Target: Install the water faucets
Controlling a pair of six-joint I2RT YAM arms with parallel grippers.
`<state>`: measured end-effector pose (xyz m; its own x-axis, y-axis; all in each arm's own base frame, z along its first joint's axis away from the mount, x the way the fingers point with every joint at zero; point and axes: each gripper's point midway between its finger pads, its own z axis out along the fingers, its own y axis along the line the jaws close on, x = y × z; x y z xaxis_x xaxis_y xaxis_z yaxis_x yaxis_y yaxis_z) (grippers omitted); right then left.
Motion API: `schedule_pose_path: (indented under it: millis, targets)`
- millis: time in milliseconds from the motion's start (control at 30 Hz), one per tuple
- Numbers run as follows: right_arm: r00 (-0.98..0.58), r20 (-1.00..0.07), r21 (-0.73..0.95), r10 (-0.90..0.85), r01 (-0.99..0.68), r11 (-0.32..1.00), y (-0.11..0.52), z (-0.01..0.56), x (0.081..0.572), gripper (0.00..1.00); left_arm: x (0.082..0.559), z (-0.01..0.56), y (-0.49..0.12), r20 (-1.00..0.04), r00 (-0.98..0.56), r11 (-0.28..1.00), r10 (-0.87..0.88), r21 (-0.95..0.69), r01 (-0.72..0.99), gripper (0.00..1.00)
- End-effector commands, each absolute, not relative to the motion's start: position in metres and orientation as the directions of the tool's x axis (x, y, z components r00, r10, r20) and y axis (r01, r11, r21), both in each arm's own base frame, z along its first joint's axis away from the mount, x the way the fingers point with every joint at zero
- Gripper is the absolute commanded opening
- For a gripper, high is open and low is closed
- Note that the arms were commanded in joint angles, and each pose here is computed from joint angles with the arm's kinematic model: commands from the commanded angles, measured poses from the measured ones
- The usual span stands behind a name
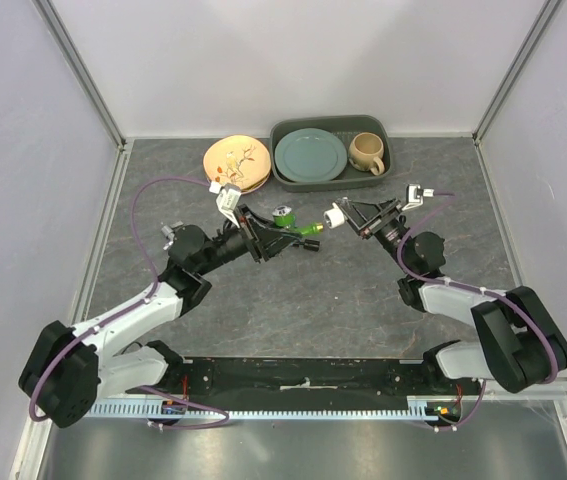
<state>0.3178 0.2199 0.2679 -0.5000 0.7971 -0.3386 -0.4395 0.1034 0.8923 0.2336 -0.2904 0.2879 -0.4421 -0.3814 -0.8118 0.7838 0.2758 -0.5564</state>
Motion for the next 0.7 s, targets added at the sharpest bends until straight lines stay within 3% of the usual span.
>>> schedule_pose_path:
  millis: [0, 667]
  targets:
    - [-0.336, -0.341, 0.604, 0.878, -0.794, -0.069, 0.192, 0.377, 0.256, 0.00, 0.232, 0.316, -0.295, -0.778, -0.385, 0.222, -0.496, -0.542, 0.810, 0.02]
    - [-0.318, -0.361, 0.573, 0.877, -0.817, -0.061, 0.192, 0.382, 0.243, 0.00, 0.242, 0.297, -0.312, -0.716, -0.463, 0.223, -0.522, -0.638, 0.737, 0.02]
